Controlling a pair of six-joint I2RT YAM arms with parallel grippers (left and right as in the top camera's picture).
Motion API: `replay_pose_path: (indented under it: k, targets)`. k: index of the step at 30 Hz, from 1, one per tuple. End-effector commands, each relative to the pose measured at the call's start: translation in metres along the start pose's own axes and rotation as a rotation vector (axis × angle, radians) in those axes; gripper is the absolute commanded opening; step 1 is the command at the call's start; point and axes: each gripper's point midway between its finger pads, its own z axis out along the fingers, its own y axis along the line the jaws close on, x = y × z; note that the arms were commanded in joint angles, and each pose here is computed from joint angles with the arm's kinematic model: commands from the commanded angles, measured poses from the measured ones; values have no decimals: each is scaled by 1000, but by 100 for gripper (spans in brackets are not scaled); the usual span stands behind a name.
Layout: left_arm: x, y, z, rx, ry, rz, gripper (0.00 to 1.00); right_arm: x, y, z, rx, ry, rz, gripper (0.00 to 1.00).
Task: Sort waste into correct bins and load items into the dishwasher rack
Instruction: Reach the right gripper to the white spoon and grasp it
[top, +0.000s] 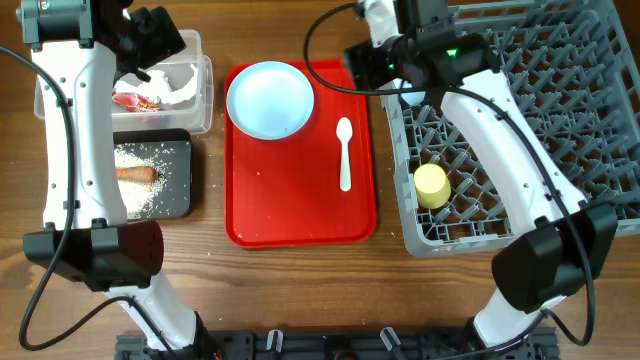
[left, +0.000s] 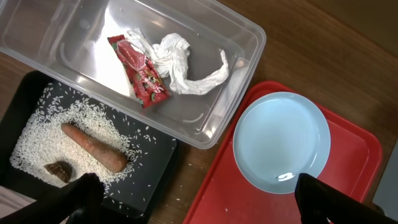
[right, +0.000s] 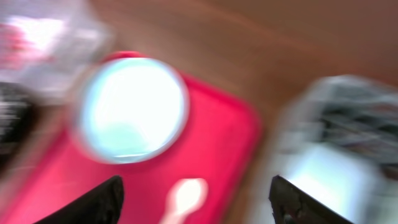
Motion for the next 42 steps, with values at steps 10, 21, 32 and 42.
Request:
replay_pose_path:
  k: [10,21,32,42]
  targets:
    - [0,2,4,-16,3,-13,100,121,21,86,23,465,518,61]
    - [-1,2,4,-16,3,-13,100,181,27,118,187,641,640,49]
    - [-1,2,4,-16,3,-13,100,187,21,136,195,634,669,40]
    - [-1,2,4,-16,3,-13,100,196,13,155,212,625,625,33]
